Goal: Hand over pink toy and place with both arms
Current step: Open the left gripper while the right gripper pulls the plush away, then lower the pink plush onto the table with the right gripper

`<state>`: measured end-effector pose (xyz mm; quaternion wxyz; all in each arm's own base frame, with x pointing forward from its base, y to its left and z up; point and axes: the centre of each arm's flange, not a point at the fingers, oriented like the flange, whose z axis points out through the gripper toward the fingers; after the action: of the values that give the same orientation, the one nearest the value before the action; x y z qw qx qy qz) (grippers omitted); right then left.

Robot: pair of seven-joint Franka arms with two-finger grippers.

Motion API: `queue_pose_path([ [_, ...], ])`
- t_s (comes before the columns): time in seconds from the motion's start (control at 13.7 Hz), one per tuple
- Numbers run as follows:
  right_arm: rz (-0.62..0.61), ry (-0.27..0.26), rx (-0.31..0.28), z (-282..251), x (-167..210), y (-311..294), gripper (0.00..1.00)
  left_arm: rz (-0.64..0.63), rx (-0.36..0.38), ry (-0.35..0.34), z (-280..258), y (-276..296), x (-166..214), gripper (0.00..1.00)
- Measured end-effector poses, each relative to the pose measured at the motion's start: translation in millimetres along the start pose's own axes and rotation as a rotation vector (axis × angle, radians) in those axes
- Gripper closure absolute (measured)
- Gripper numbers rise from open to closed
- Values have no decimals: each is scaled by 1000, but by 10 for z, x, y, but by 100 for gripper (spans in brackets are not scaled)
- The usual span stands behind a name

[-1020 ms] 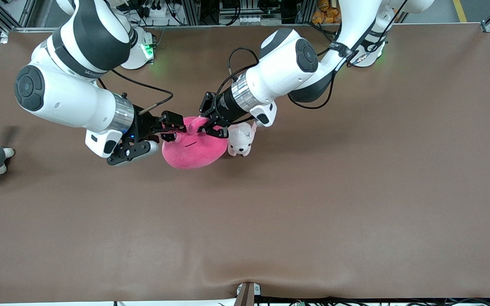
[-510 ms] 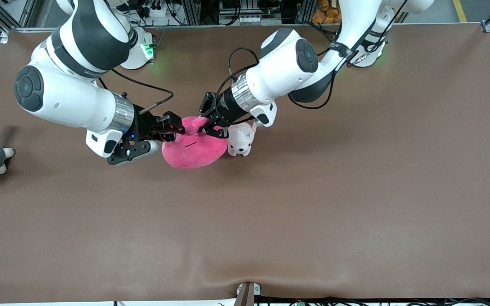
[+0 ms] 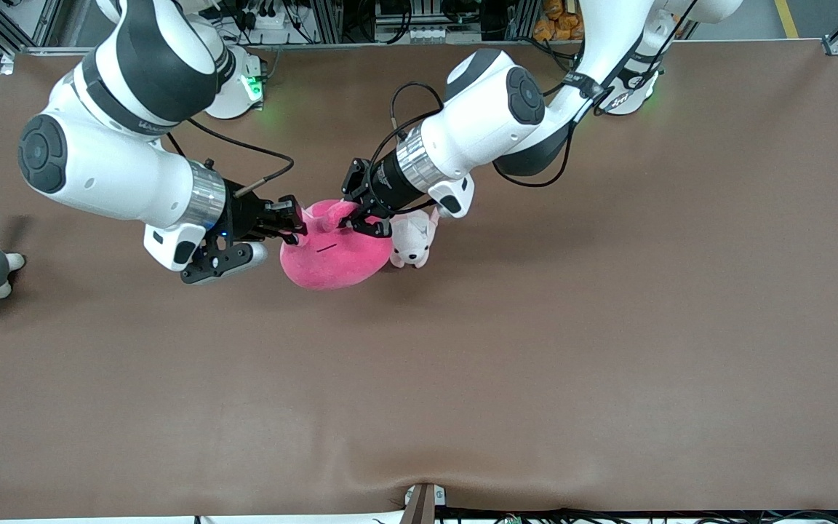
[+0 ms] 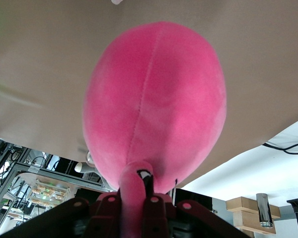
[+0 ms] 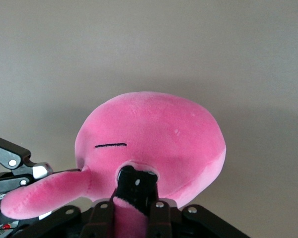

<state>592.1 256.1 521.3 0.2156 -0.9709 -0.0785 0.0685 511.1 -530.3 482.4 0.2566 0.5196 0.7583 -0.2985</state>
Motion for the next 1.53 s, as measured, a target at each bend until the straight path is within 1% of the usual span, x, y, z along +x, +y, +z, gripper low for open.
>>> queue_pose_path([
  [0.07, 10, -6, 1, -23, 3, 62, 85, 1, -1, 0, -3, 3, -1, 77],
  [0.22, 51, -19, 1, -126, 24, 329, 85, 19, -14, 10, -40, 26, -8, 55],
  [0.29, 69, -27, 2, -195, 31, 507, 85, 36, -21, 28, -81, 54, -4, 42],
  [0.44, 78, -44, 7, -328, 29, 876, 85, 76, -42, 86, -247, 173, 16, 22],
  [0.58, 81, -66, 19, -459, -1, 1331, 85, 122, -82, 159, -535, 362, 51, 2],
  [0.73, 93, -97, 42, -559, -80, 1866, 85, 205, -116, 237, -833, 537, 108, 0],
  [0.87, 107, -127, 75, -558, -191, 2446, 85, 316, -107, 297, -1118, 706, 193, 0],
  [1.02, 119, -181, 122, -421, -333, 2982, 85, 416, -74, 354, -1419, 924, 346, 0],
  [1.17, 119, -238, 182, -222, -450, 3478, 85, 508, -20, 413, -1718, 1173, 573, 0],
  [1.31, 105, -262, 226, -35, -524, 3920, 85, 600, 45, 458, -2006, 1360, 787, 0],
  [1.53, 68, -278, 250, 165, -579, 4341, 85, 728, 97, 493, -2533, 1478, 956, 0],
])
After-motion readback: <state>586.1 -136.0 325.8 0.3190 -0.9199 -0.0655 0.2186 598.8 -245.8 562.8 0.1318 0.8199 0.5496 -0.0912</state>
